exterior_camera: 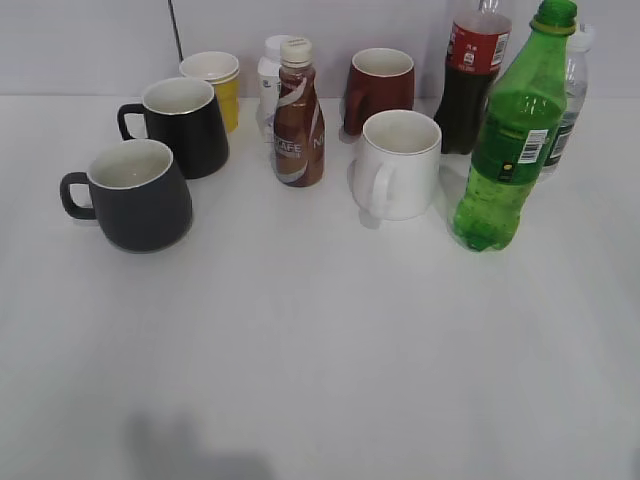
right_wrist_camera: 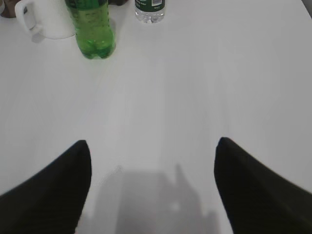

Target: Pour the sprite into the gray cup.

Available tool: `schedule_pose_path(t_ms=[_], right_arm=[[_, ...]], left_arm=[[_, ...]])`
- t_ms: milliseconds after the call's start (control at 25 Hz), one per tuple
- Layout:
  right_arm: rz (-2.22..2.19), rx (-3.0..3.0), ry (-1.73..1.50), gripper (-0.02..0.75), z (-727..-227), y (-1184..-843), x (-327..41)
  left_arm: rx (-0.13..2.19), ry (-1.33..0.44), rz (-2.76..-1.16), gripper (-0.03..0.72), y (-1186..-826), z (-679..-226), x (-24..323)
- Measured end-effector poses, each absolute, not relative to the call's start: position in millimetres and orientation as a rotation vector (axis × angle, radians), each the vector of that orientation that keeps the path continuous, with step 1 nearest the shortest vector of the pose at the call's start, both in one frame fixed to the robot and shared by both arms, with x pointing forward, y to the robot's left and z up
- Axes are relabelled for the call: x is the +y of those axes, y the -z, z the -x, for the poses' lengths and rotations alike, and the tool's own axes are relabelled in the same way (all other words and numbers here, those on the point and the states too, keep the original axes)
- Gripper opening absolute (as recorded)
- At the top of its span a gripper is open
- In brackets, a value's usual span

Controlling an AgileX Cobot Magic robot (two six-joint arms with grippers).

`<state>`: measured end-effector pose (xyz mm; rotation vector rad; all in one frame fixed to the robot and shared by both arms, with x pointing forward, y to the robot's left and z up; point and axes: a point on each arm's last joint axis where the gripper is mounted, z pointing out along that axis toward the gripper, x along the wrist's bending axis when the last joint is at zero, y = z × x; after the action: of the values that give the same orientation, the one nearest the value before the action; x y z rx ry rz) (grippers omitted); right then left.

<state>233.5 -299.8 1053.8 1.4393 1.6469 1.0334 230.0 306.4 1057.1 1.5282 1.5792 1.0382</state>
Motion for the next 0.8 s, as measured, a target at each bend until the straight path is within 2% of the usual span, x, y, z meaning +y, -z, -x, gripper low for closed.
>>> schedule_pose_path(t_ms=[800], right_arm=[[-1.434, 1.65, -1.03, 0.588, -233.5, -1053.8, -299.8]], left_arm=[[1.579, -1.038, -1.528, 0.308, -1057.1, -230.0, 306.4]])
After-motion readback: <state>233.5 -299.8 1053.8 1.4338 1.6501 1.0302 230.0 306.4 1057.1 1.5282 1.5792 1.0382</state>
